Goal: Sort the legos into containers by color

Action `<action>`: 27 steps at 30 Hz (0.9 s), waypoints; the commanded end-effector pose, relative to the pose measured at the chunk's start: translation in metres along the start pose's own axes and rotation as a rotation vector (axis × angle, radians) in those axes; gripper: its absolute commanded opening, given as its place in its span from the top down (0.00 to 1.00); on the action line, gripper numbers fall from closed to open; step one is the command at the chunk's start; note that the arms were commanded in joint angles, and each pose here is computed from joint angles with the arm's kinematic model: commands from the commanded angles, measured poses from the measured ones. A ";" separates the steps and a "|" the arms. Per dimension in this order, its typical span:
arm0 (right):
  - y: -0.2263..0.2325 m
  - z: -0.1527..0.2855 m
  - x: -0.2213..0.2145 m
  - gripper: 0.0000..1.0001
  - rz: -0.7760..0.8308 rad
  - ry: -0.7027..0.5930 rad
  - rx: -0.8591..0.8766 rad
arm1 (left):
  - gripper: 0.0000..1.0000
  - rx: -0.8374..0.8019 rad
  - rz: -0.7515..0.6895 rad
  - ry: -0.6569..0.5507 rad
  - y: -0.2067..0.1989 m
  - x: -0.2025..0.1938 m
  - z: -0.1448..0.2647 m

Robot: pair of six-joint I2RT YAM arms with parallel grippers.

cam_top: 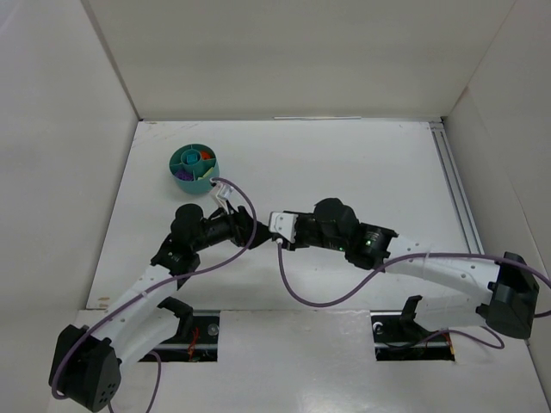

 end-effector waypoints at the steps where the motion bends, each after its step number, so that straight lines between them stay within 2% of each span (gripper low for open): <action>1: -0.021 0.000 0.025 0.74 0.027 -0.091 -0.064 | 0.17 -0.070 -0.057 -0.015 -0.015 0.009 -0.003; 10: -0.024 -0.003 0.030 0.73 0.032 -0.128 -0.072 | 0.35 -0.095 -0.026 0.006 -0.023 0.006 -0.010; 12: -0.025 -0.004 0.032 0.73 0.035 -0.143 -0.075 | 0.44 -0.111 -0.021 -0.008 -0.028 0.007 -0.011; 16: -0.021 -0.005 0.031 0.73 0.027 -0.153 -0.072 | 0.56 -0.130 -0.019 -0.009 -0.032 0.007 -0.012; 20: -0.028 0.002 0.039 0.73 0.037 -0.206 -0.119 | 0.61 -0.160 -0.028 0.018 -0.039 0.004 -0.014; 21: -0.029 0.005 0.041 0.73 0.039 -0.216 -0.130 | 0.66 -0.160 -0.028 0.018 -0.039 0.004 -0.014; 27: -0.036 0.013 0.035 0.72 0.008 -0.164 -0.199 | 0.85 -0.183 -0.040 0.024 -0.046 0.004 -0.012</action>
Point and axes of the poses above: each gripper's point midway between its finger pads, its own z axis back along the fingers, its own y axis along the line the jaws close on, x = y × z, the point moved 6 cm from there along z, back along the fingers, and after that the axes turned 14 degrees about z, right-handed, at the moved point
